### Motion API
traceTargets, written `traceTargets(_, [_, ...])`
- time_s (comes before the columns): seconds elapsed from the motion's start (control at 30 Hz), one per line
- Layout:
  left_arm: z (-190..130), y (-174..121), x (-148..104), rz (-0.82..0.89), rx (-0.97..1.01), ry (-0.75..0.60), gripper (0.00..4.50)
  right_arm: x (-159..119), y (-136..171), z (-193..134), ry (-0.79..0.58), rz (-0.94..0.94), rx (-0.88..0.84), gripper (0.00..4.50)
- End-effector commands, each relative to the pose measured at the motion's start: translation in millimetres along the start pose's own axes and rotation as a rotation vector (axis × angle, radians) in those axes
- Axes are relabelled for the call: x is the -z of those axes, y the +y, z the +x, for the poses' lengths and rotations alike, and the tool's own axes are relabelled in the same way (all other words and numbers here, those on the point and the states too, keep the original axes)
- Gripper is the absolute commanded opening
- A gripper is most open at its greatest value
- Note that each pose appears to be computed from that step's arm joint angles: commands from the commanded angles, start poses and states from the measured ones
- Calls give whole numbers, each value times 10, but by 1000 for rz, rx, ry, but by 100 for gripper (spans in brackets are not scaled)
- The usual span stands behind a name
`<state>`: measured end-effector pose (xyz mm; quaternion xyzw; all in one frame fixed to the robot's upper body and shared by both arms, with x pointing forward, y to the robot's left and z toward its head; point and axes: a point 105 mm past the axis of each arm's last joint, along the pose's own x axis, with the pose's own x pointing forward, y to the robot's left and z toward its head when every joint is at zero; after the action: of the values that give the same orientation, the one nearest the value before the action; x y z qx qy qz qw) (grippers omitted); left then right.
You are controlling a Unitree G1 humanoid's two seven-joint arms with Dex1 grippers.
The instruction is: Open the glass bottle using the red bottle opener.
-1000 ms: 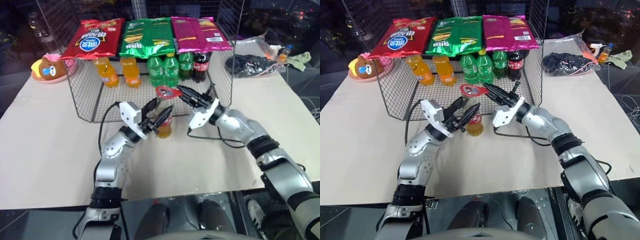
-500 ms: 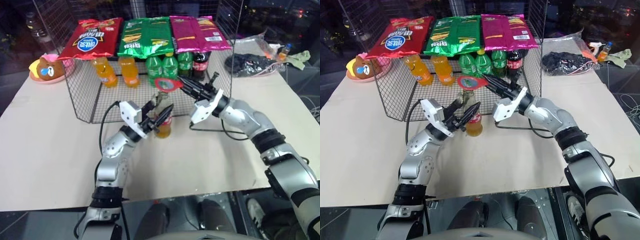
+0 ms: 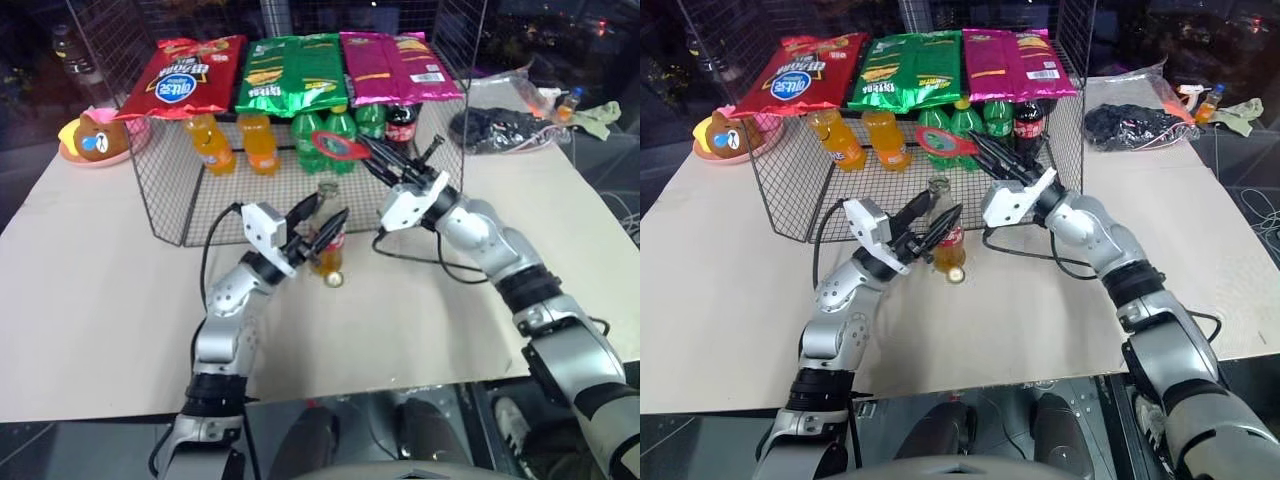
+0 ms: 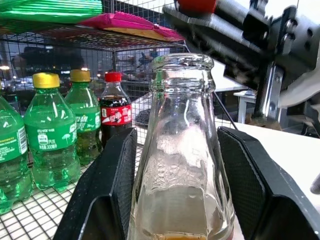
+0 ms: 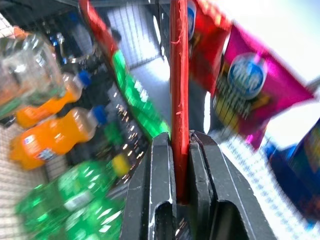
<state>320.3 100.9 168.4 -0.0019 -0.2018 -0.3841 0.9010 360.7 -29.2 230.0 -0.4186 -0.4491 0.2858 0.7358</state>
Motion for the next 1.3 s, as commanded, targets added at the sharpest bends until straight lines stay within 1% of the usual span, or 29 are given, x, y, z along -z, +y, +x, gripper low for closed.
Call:
traceTargets(0.03, [-46,-44,206,-31,1,77,201,-56,-155,27,6,77,68,0])
traceTargets(0.17, [-49,-37,195,-28,-6,71,201,-73,-67,5,27,141,56,0])
traceTargets(0.2, [-50,-34,191,-26,-8,69,302,-74,-53,2,32,154,54,0])
traceTargets(0.23, [-51,-29,184,-24,-12,65,333,-75,-34,-2,37,167,53,0])
traceTargets(0.3, [-50,-20,174,-25,-17,59,428,-74,-10,-7,44,183,49,0])
traceTargets(0.33, [-50,-20,172,-27,-17,57,439,-71,-5,-9,48,190,50,0])
traceTargets(0.47, [-55,-25,173,-34,-11,56,439,-40,7,-20,64,209,48,0])
traceTargets(0.6, [-73,-30,176,-32,-7,60,439,42,54,-57,118,304,42,0])
traceTargets(0.7, [-102,-63,163,-31,9,66,439,132,145,-117,202,426,29,0])
traceTargets(0.83, [-146,-112,133,-56,34,72,439,243,371,-268,340,612,-38,0])
traceTargets(1.03, [-201,-128,112,-47,50,105,439,254,534,-400,445,711,-111,0])
traceTargets(1.2, [-277,-130,125,-33,55,139,439,209,578,-561,503,821,-124,0])
traceTargets(1.3, [-316,-113,140,-29,43,153,439,192,585,-654,536,855,-130,0])
